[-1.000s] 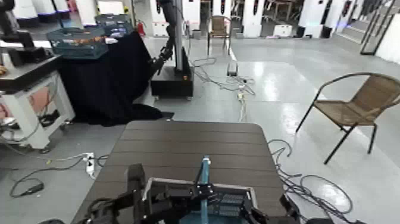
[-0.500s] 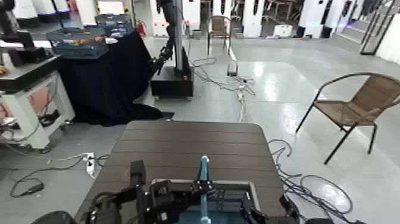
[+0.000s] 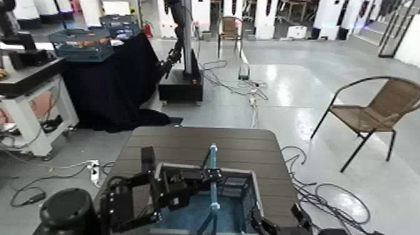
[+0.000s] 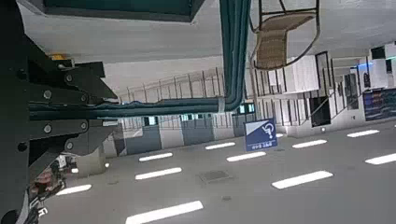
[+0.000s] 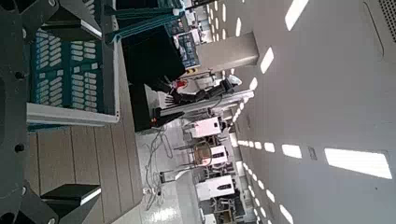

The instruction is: Place the crate on the table.

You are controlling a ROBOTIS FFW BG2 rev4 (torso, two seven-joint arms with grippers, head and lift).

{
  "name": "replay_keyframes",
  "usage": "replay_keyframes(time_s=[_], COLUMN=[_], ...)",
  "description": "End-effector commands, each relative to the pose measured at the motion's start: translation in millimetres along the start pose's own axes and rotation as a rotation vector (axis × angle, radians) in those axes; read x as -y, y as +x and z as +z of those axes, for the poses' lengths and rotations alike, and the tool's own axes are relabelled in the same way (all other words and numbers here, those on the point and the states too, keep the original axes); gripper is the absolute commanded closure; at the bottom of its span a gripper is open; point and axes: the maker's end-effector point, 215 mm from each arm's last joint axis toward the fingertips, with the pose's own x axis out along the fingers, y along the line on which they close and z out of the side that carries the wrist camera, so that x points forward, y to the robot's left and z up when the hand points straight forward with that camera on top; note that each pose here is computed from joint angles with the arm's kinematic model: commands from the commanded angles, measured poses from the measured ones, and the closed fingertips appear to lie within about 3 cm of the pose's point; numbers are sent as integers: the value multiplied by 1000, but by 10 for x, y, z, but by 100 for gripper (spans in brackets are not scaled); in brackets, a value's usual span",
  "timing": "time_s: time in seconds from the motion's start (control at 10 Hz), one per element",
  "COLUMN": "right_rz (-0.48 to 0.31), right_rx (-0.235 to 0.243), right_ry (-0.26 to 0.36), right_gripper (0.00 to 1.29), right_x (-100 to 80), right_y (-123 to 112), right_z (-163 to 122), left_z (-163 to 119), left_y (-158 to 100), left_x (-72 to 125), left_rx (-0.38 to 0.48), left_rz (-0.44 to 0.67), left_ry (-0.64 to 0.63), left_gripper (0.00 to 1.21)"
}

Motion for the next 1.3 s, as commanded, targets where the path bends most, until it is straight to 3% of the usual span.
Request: replay_keyframes(time_s=[0.1,0.5,1.3], right_rz=[4,12,20], right_rx=[0,1,3], right_ry=[3,4,12], right_gripper=[15,15,15], right_x=[-10,-34,-69], right_y=[13,27,49], right_z=[-6,-1,0], left_z=[166,356,548], left_y=[110,270,457], left_x=[-24,-11,-199], left_rx=[-4,5,10], left_rz=[21,6,11], left_ry=[29,12,-58], left_gripper=[120,120,120])
